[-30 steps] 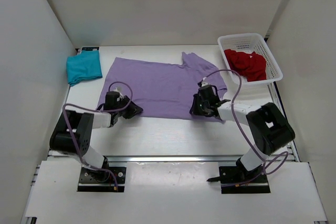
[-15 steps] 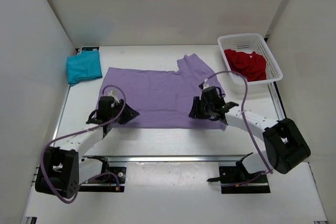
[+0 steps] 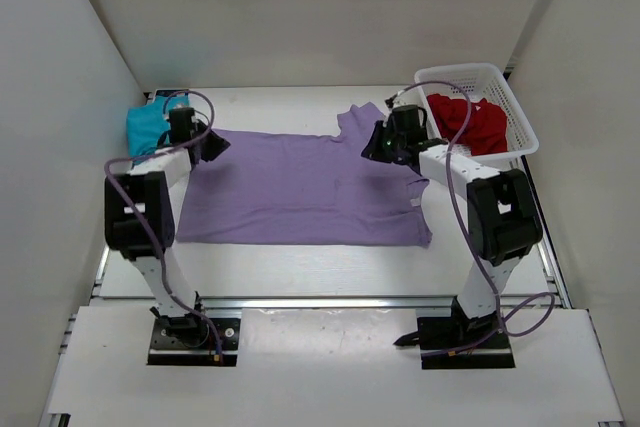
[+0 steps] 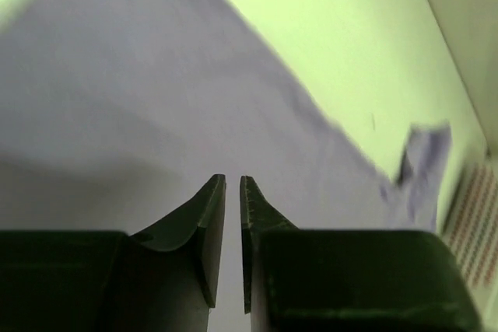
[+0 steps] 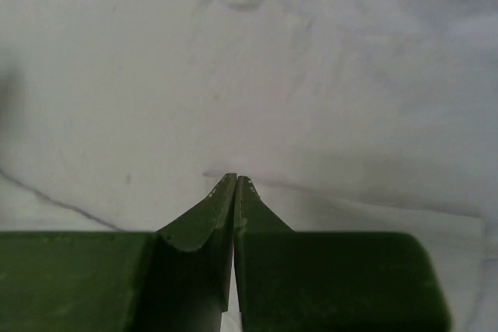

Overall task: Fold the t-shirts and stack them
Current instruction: Fold the flattened tshirt in 1/3 of the way, then grap the side of the flattened tshirt furthest away from the robot with both arms

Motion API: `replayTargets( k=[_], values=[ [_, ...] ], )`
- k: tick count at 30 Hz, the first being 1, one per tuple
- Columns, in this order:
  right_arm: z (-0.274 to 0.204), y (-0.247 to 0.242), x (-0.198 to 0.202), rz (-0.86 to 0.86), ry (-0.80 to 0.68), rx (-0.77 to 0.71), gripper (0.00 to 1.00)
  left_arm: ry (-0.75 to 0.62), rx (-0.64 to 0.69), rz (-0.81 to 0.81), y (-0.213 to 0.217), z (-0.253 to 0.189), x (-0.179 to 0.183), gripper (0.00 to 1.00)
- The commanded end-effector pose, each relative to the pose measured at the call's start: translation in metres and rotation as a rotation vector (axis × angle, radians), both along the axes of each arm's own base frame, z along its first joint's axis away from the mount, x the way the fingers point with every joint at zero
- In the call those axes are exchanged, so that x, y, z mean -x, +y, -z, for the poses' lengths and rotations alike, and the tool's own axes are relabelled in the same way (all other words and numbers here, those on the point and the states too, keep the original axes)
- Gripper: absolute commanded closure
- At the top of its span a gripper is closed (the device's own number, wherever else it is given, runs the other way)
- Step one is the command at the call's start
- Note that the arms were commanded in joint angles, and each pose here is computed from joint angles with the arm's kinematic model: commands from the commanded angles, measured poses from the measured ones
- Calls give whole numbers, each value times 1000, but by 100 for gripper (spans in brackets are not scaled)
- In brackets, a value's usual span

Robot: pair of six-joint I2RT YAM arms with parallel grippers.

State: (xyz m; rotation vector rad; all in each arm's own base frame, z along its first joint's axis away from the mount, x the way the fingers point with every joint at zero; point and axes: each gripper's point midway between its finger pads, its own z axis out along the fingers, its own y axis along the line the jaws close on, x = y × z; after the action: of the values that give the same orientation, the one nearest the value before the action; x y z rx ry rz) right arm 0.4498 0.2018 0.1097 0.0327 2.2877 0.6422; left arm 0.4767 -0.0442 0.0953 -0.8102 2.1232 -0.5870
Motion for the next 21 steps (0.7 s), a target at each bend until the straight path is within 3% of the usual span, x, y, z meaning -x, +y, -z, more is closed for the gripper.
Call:
replayTargets(
  k=[1, 6, 12, 21],
  values=[
    [-17, 27, 19, -89, -49, -64, 100, 51, -92, -87, 51, -4, -38, 74],
    [-16, 51, 54, -159, -84, -77, 100, 144, -215, -120, 95, 11, -81, 64],
    [-26, 74, 70, -232, -114, -97, 100, 272, -363, -66, 107, 38, -109, 60],
    [-16, 76, 72, -239, -88, -98, 100, 307, -367, -25, 97, 61, -120, 57]
  ],
)
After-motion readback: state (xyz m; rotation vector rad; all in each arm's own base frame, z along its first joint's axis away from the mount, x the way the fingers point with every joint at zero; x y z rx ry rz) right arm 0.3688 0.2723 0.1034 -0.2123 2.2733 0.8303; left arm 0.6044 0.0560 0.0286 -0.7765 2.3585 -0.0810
